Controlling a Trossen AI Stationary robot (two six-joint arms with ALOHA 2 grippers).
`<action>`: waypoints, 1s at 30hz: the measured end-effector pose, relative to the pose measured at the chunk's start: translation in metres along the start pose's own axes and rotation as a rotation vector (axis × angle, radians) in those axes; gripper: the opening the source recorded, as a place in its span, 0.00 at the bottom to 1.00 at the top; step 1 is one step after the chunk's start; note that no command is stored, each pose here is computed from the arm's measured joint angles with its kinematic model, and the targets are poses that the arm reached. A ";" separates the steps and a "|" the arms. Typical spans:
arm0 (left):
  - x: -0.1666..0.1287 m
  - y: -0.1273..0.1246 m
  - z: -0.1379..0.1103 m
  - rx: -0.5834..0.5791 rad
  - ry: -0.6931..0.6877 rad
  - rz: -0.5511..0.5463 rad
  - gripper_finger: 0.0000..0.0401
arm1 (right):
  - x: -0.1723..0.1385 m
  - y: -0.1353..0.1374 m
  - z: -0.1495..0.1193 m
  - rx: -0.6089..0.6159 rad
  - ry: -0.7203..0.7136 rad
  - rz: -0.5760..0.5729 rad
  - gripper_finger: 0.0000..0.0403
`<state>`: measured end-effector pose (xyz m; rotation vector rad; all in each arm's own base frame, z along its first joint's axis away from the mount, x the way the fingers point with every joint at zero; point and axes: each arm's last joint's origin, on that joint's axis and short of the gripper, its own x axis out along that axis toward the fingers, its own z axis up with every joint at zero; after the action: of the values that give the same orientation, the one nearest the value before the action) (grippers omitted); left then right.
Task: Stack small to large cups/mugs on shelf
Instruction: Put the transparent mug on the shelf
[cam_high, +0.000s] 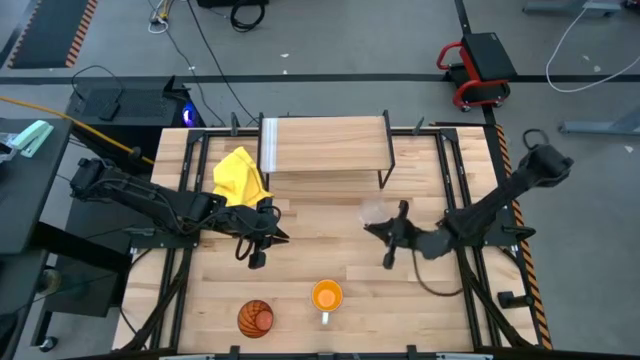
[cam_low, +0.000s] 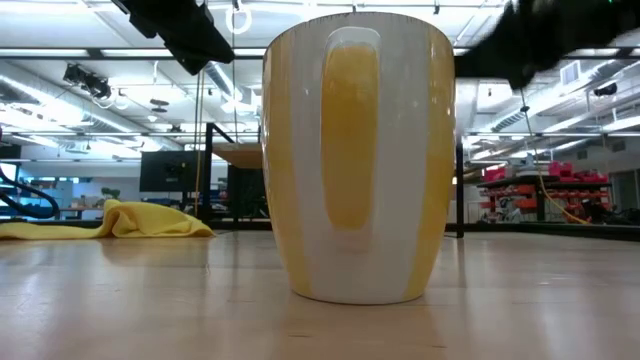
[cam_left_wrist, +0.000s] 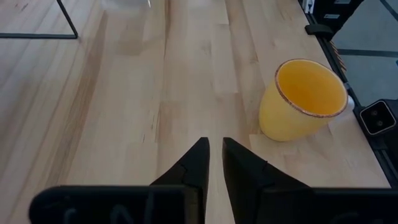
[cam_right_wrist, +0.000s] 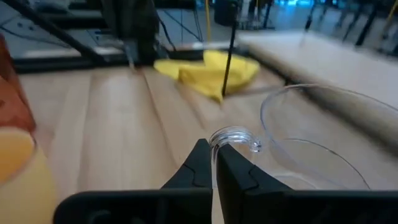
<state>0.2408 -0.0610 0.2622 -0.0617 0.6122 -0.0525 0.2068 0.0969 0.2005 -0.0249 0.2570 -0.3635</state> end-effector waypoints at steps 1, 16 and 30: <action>0.000 0.000 0.000 0.000 -0.001 0.004 0.14 | -0.002 -0.004 0.010 -0.006 -0.005 0.009 0.02; 0.000 0.000 0.000 0.006 -0.003 0.014 0.13 | -0.001 -0.078 0.098 -0.034 -0.006 0.153 0.01; 0.000 0.001 0.001 0.025 -0.012 0.040 0.12 | 0.052 -0.171 0.099 0.097 0.060 0.138 0.01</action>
<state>0.2414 -0.0597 0.2627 -0.0250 0.6005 -0.0208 0.2194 -0.0840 0.2960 0.0987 0.2984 -0.2397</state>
